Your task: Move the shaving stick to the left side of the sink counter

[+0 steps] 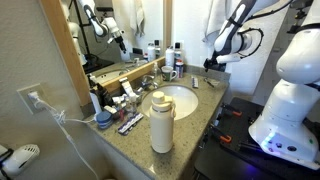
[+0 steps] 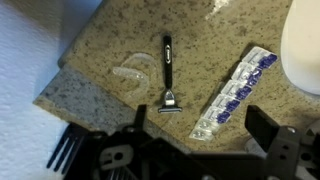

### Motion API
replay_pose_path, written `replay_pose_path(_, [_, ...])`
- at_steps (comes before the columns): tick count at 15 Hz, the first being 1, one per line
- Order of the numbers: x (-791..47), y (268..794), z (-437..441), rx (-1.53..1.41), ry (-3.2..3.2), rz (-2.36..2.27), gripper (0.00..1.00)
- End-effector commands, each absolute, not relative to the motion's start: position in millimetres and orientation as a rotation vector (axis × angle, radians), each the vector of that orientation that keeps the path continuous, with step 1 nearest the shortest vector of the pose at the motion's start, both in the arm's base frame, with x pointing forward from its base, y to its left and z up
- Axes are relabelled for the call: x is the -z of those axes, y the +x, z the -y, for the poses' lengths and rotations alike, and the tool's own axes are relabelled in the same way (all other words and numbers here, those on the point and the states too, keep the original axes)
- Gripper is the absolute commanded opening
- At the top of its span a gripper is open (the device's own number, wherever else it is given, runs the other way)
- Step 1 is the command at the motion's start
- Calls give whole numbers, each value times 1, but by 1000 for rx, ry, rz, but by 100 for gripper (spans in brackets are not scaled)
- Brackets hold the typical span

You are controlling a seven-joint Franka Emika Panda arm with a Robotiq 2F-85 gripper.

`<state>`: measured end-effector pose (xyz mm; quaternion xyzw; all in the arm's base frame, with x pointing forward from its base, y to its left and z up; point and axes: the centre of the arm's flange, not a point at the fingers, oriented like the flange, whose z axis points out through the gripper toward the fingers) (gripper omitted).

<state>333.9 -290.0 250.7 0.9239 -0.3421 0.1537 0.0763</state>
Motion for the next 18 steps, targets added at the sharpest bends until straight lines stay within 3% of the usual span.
replay_pose_path(1, [-223, 324, 297, -418, 2753, 1047, 100])
replay_pose_path(18, [-162, 324, 296, -309, 2817, 989, 100])
